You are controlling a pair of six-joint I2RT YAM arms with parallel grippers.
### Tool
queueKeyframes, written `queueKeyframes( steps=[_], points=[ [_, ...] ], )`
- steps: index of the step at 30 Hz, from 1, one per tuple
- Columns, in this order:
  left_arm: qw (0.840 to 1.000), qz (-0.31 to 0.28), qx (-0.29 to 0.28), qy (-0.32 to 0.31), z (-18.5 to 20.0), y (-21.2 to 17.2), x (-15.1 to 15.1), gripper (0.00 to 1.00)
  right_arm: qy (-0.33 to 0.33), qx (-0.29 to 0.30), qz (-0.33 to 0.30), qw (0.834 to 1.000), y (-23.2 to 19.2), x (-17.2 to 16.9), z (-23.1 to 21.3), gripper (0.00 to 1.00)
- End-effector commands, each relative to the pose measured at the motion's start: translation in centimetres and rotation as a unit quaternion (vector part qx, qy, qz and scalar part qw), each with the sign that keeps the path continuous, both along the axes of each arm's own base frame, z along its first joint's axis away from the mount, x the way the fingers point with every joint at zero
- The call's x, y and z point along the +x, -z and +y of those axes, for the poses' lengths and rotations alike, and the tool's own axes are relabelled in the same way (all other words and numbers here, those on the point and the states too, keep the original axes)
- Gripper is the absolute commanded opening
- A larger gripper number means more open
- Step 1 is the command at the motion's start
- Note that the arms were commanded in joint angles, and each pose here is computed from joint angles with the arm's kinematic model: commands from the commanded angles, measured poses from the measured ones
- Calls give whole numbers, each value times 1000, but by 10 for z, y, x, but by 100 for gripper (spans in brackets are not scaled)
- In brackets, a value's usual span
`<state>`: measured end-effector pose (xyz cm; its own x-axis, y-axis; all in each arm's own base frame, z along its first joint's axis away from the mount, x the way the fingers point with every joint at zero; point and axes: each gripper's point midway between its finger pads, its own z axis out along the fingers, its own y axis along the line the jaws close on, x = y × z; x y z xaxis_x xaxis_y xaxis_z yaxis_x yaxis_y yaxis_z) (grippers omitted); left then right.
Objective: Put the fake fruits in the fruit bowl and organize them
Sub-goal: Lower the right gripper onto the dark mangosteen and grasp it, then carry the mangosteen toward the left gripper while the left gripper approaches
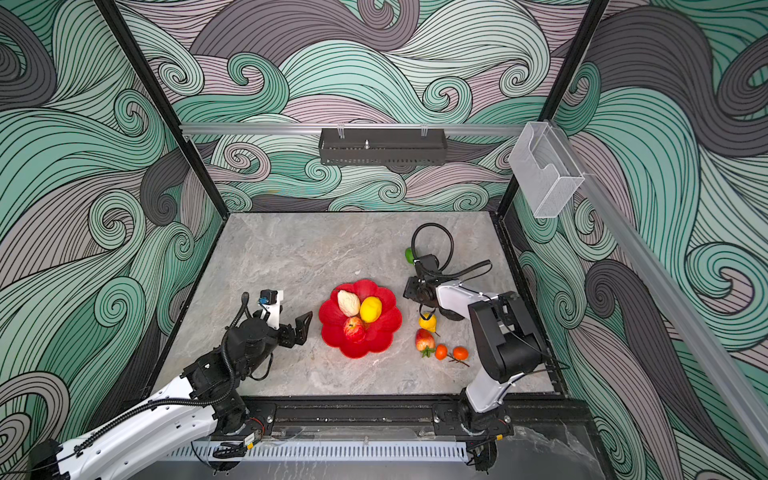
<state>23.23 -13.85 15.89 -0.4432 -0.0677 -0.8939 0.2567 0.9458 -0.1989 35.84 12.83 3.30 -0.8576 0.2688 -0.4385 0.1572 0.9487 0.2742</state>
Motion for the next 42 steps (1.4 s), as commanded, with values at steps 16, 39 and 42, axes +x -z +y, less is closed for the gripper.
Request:
queueKeyframes(
  steps=[16,39,42],
  points=[
    [1000,11,3,27,-17,-11,8,96,-205,-3,-145,968,-113,-71,57,57],
    [948,139,-135,251,-132,-96,-14,72,-415,21,-282,865,-130,-152,131,54],
    [942,154,-139,265,-140,-94,-15,65,-434,27,-299,849,-133,-161,141,54]
  ],
)
